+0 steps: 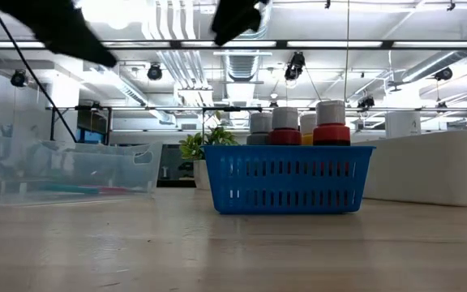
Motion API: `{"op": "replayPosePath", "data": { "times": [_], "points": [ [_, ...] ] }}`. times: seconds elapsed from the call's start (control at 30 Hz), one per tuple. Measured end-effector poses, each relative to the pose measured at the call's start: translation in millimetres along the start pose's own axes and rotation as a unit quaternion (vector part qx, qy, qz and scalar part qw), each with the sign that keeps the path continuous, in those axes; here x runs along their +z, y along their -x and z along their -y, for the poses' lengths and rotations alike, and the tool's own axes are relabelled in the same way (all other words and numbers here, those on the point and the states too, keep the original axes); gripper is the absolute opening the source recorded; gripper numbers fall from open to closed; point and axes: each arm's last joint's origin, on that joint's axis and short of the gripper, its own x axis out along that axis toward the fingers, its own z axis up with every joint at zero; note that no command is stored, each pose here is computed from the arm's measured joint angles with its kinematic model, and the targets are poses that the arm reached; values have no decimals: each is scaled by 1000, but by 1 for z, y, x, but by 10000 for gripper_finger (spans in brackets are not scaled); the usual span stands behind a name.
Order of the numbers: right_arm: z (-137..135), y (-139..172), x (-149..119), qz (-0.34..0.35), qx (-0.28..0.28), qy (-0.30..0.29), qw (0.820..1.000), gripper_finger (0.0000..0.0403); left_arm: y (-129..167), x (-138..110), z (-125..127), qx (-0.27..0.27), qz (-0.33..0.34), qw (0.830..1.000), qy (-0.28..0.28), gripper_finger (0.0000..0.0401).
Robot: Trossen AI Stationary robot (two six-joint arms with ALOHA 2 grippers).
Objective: Pick & Place Paint Supplies
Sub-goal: Put the green scissors in the transparent bin
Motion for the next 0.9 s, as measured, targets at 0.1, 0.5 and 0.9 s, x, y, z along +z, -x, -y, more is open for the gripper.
{"op": "replayPosePath", "data": {
  "times": [0.1,0.5,0.9],
  "points": [
    [-7,32,-13,18,-24,-33,999,201,-12,18,-6,29,28,998,39,152],
    [-12,119,-96,89,-34,-165,982,201,-100,81,-96,-32,-103,981,161,152],
    [-13,132,-149,125,-5,-198,972,201,-193,74,-107,12,-288,907,308,152]
  ]
}}
